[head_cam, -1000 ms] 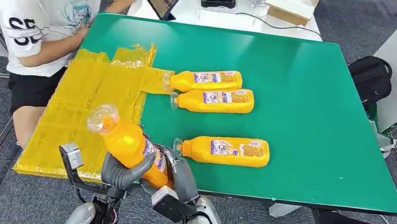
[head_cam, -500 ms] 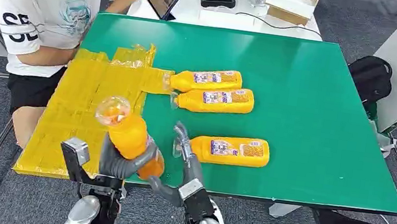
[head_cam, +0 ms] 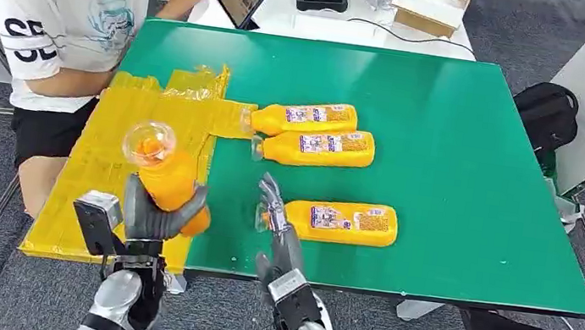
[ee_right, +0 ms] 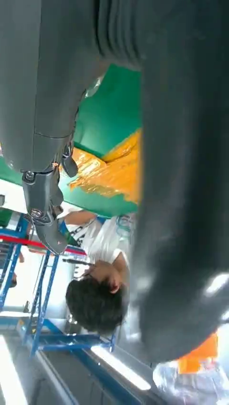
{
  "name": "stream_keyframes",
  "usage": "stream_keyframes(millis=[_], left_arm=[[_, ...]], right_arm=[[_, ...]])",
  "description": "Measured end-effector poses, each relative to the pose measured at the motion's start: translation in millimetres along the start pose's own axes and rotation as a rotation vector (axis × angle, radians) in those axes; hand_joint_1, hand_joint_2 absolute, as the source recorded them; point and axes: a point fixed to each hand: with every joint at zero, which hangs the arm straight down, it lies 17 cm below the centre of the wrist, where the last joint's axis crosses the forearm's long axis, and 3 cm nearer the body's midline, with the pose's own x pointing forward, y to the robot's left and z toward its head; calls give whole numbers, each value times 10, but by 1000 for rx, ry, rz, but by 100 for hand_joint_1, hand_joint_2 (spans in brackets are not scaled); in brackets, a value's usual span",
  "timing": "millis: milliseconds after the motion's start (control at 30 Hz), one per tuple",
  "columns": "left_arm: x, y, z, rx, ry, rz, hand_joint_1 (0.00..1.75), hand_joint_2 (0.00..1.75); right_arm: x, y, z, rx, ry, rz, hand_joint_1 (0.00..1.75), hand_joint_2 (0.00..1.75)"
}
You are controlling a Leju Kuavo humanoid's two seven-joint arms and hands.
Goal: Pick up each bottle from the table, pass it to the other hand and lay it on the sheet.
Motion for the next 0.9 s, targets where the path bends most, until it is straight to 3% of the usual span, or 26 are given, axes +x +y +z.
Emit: stream_keyframes(millis=[133,300,500,633,900], left_arm=[[-26,99,-52,17,-23,-83,175,175],[-40,275,-274,27,-167,-544,175,175],[-459,216,-765,-271,-306,-1213,175,175],[-792,479,-934,-380,-268,-1435,175,175],[-1363,982,-831,-521,-69,-1463,175,175]], right_arm=[[37,-34,-25,-16,-18,6,0,0],[263,-177,-124,-100,-103,69,0,0],[548,-38,-255,-80,-188,110,0,0],[582,76,-255,-45,-201,108,0,0],[607,160,-252,-19,-209,103,0,0]])
